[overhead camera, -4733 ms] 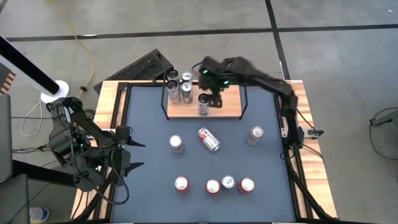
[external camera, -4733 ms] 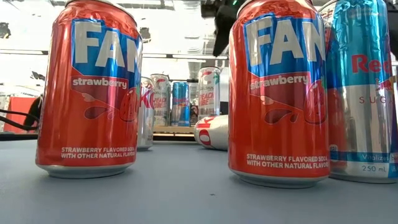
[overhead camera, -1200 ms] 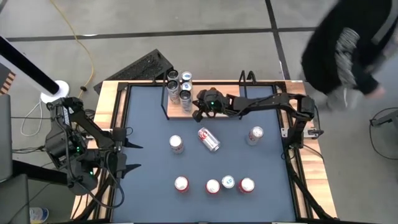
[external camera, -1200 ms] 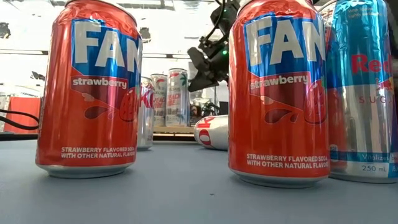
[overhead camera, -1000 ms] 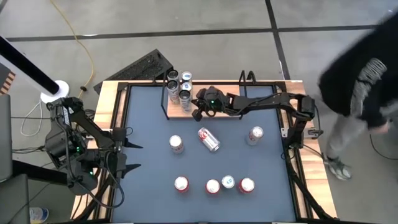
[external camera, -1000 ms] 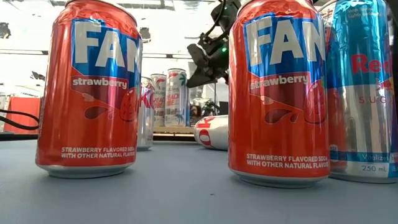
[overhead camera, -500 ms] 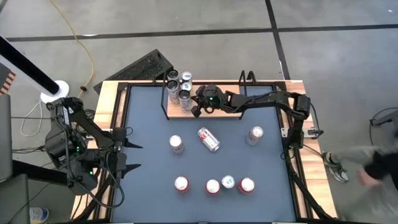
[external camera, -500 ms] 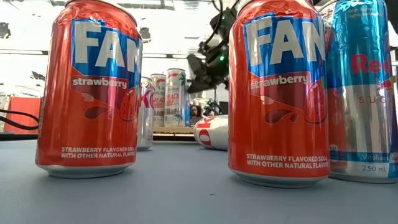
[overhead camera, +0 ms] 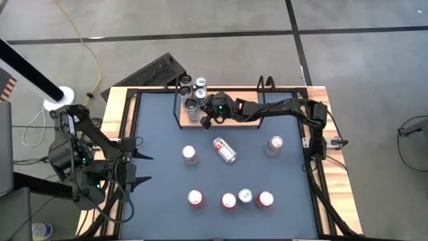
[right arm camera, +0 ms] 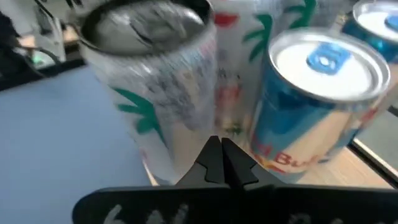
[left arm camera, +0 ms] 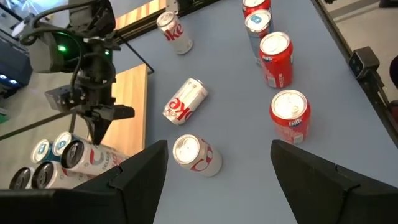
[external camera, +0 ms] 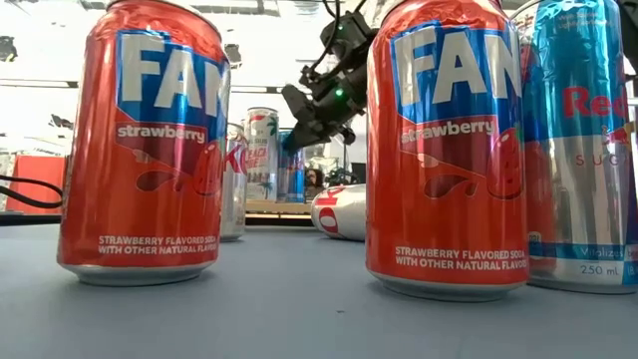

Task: Place canned beverage on shelf
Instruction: Put the white and pink soda can aligned with the other white and pink soda cans on the shelf

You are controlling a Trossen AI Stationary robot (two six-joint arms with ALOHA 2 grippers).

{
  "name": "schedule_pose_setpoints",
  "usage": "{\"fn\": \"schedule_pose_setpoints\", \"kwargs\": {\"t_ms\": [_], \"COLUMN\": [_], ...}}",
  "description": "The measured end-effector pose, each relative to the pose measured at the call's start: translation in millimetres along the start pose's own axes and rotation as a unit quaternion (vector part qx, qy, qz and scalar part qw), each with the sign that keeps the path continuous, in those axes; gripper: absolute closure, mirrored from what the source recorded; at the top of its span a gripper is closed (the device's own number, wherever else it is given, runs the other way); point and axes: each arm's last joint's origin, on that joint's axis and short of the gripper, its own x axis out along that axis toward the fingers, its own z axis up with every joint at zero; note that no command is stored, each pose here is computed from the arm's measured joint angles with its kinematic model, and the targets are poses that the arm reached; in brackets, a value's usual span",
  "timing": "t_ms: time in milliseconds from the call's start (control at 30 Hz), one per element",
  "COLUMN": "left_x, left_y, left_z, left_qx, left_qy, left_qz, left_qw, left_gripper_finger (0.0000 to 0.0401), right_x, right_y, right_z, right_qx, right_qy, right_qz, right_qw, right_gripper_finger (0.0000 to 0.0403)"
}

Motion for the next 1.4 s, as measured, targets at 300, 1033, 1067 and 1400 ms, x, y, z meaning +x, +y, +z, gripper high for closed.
{"fn": "schedule_pose_setpoints", "kwargs": {"t_ms": [300, 1033, 1067, 1400], "left_x": [0, 0, 0, 0], "left_y": [0, 1, 1, 1], "left_z": [-1, -1, -1, -1], "left_qx": [-0.003, 0.002, 0.002, -0.001], "left_qy": [0.006, 0.003, 0.003, 0.003], "left_qz": [0.0, 0.005, 0.005, 0.005], "left_qw": [1.0, 1.0, 1.0, 1.0], "left_gripper_finger": [0.0126, 0.0126, 0.0126, 0.0126], "right_x": [-6, -7, -7, -5], "right_y": [3, 9, 9, 3], "right_z": [-1, 6, 7, 13], "right_qx": [-0.001, 0.004, 0.004, 0.008], "right_qy": [0.021, -0.019, -0.022, -0.046], "right_qz": [0.001, 0.026, 0.026, 0.046], "right_qw": [1.0, 0.999, 0.999, 0.998], "right_gripper_finger": [0.0403, 0.0403, 0.0403, 0.0403]}}
